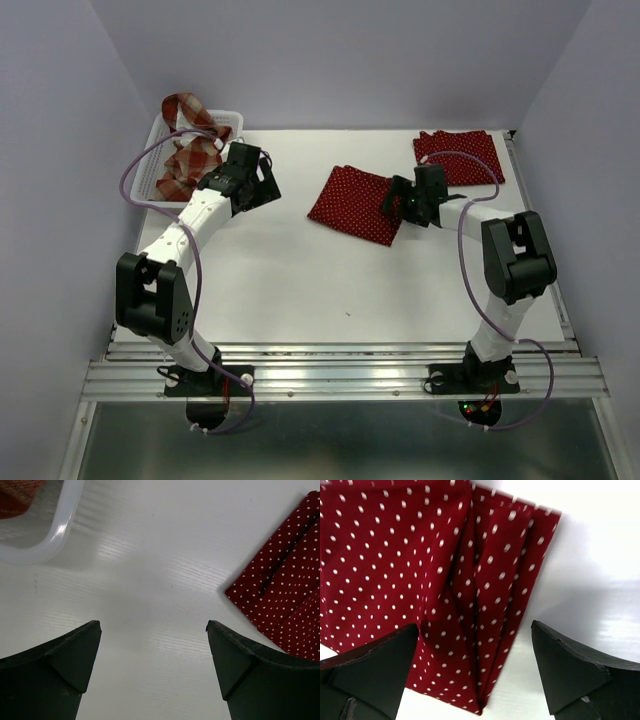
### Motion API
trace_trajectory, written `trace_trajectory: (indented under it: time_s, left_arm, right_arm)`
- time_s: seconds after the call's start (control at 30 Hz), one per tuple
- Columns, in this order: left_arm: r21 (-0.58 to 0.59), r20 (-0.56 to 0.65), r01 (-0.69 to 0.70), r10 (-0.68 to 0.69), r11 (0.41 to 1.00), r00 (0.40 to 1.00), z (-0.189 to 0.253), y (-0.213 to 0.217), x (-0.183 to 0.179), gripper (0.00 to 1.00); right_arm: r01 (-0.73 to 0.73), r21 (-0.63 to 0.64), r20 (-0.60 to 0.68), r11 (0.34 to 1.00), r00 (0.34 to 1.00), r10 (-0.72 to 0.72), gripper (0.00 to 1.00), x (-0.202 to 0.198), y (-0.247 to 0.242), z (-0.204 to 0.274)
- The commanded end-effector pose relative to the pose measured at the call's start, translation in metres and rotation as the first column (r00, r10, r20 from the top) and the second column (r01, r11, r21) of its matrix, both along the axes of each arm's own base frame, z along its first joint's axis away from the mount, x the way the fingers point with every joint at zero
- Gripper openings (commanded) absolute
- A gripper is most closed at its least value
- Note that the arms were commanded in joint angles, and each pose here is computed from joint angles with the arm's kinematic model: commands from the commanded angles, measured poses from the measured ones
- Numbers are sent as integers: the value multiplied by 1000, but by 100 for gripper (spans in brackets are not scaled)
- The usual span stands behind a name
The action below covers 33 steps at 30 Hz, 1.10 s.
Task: Fold and stack the skirts
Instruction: Neatly place the folded skirt to the corner
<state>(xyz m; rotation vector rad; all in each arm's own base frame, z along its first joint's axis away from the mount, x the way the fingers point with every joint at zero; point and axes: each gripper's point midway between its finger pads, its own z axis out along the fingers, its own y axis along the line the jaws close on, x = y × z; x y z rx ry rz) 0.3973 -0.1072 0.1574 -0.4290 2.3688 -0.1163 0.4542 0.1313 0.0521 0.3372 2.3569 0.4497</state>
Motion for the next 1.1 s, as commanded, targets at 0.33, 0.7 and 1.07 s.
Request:
trace_trajectory:
  time_s: [0.33, 0.7, 1.07]
  left_arm:
    - [-34, 47, 34, -33, 999, 998, 11, -5, 0, 99]
    - [-50, 44, 50, -48, 997, 998, 8, -9, 0, 99]
    - [-55, 45, 52, -50, 997, 998, 8, -10, -1, 99]
  right_arm:
    - [202, -155, 9, 967, 979, -203, 100, 13, 2, 14]
    - [191, -189, -78, 963, 975, -209, 100, 7, 9, -20]
    - [147, -223, -122, 964, 977, -177, 77, 5, 18, -43]
